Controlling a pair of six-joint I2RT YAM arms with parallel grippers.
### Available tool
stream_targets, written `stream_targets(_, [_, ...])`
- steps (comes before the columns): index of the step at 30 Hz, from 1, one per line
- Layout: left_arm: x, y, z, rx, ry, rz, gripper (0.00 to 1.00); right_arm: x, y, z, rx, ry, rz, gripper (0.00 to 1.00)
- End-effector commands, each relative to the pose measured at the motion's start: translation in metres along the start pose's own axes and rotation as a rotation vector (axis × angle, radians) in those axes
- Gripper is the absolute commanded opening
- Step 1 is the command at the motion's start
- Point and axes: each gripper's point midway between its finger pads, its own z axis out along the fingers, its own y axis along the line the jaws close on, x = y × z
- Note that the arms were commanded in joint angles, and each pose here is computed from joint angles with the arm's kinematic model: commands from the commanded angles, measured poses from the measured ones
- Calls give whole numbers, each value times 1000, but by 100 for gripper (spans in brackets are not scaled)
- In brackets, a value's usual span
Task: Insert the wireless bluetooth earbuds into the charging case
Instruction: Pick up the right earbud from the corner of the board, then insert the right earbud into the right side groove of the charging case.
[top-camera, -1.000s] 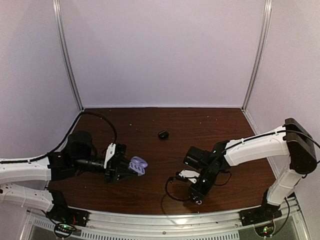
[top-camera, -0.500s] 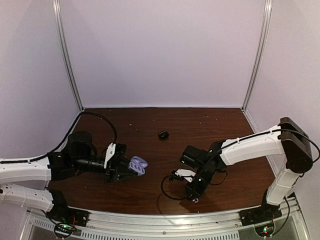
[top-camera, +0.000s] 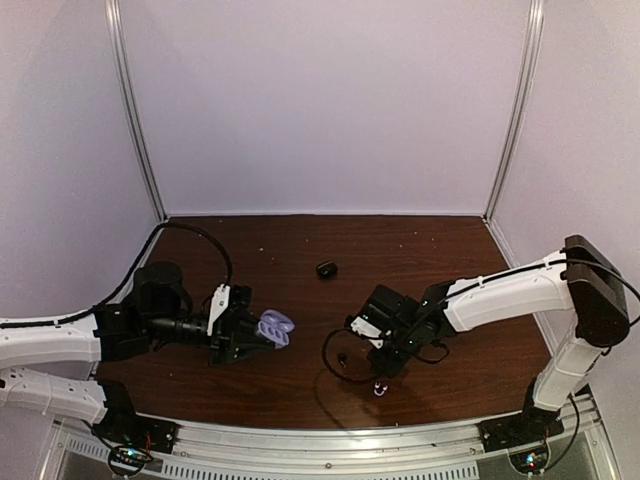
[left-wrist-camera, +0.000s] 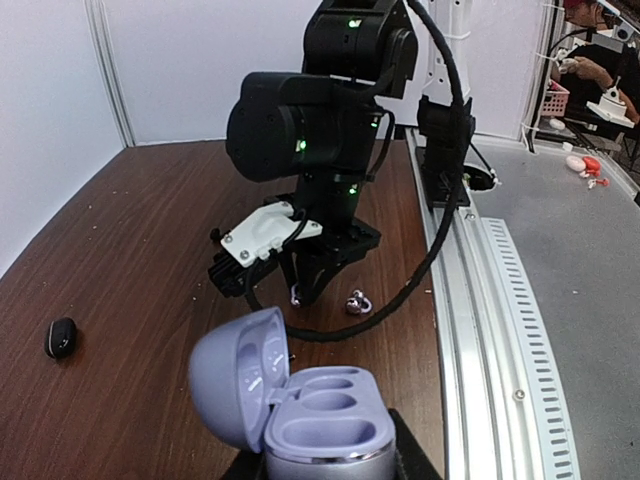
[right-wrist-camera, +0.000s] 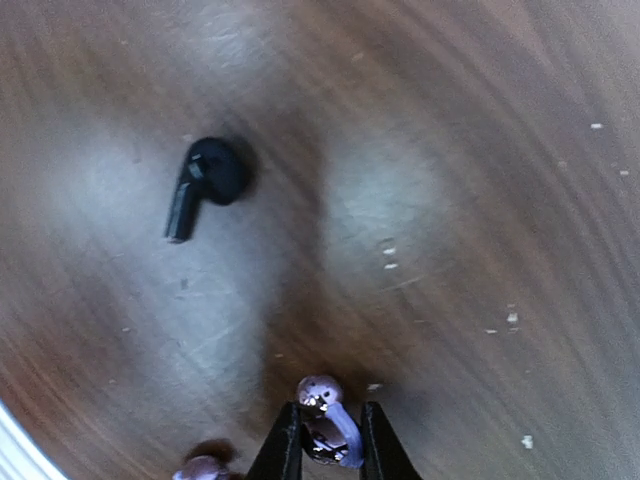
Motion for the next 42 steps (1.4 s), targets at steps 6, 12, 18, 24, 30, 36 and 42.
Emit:
stream_targets(6, [-19,3,-3,-23,-60,48,0,-36,-45,-50,267,-258,35,6])
stream_targets(12, [-23,5,-3,-34,-79,42,0,-64,-10,-93,5,-397,40,8])
stream_targets(18, [-36,2,-6,-24,-152,39,0,-96,37,-177,-282,-602,-37,8])
stream_targets(24, [-43,0,-2,9,-194,17,0,-112,66,-234,-467,-703,-80,8])
stream_targets(30, [-52,-1,-2,24,-243,21,0,-129,80,-267,-471,-751,-125,10])
stream_targets(36, [-55,-7,1,73,-268,11,0,-140,105,-271,-429,-731,-217,10])
stream_targets(42, [-61,-11,0,99,-301,12,0,-147,133,-264,-401,-697,-306,10])
